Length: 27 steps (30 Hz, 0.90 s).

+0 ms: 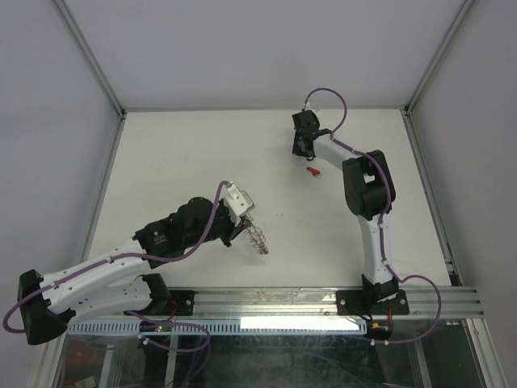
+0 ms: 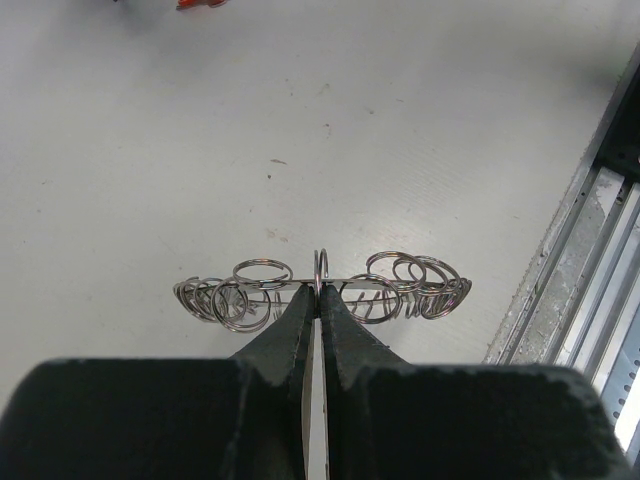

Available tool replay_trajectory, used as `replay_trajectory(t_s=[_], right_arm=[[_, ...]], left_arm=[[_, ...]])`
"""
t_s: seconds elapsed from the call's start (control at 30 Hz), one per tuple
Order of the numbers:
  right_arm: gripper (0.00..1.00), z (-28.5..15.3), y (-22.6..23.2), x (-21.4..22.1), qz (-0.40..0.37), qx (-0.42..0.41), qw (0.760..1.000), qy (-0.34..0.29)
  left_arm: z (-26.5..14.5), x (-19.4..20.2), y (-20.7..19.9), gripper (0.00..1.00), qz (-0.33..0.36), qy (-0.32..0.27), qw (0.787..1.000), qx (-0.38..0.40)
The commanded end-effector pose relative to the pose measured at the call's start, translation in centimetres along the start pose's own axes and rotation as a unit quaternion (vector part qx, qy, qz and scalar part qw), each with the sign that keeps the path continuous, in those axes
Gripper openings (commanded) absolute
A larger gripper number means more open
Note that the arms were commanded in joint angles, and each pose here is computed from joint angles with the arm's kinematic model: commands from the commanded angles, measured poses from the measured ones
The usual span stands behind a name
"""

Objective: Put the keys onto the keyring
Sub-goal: Move the key to the center of the board.

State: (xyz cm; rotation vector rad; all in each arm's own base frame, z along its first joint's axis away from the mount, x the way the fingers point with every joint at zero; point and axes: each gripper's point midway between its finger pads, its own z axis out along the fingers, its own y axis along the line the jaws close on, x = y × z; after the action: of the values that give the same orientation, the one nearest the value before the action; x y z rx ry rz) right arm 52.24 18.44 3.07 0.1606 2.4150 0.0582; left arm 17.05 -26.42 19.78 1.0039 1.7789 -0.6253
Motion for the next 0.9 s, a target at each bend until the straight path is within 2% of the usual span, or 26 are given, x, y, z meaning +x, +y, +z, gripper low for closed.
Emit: replay_trajectory(t_s=[0.0,0.23,0.5,0.73,0.87], right_arm=[[0.0,-2.2,0.8,-1.8,-0.015,-0.016,0.999,-0.028],[0.0,-5.6,2.9,0.0,-0.067,-0.077,0.994,-0.03],[0.0,-12.1,4.1,5.0,-0.113,-0.178,0.977,-0.012],[0.0,-17.8,3.7,9.9,-0.122,-0.26,0.957,0.035],[0.0,-20.9,3.5,13.5,-0.131,-0.318,0.935,0.092]], left_arm=[[-0.3,-2.9,0.2,0.0,0.004,-0.044,0.999,0.003],[-0.4,-3.0,0.2,0.0,0.004,-0.045,0.999,0.003],[-0.4,-2.9,0.2,0.0,0.003,-0.042,0.999,0.003],[-0.3,-2.8,0.1,0.0,0.004,-0.04,0.999,0.004],[-0.3,-2.6,0.1,0.0,0.004,-0.036,0.999,0.005]])
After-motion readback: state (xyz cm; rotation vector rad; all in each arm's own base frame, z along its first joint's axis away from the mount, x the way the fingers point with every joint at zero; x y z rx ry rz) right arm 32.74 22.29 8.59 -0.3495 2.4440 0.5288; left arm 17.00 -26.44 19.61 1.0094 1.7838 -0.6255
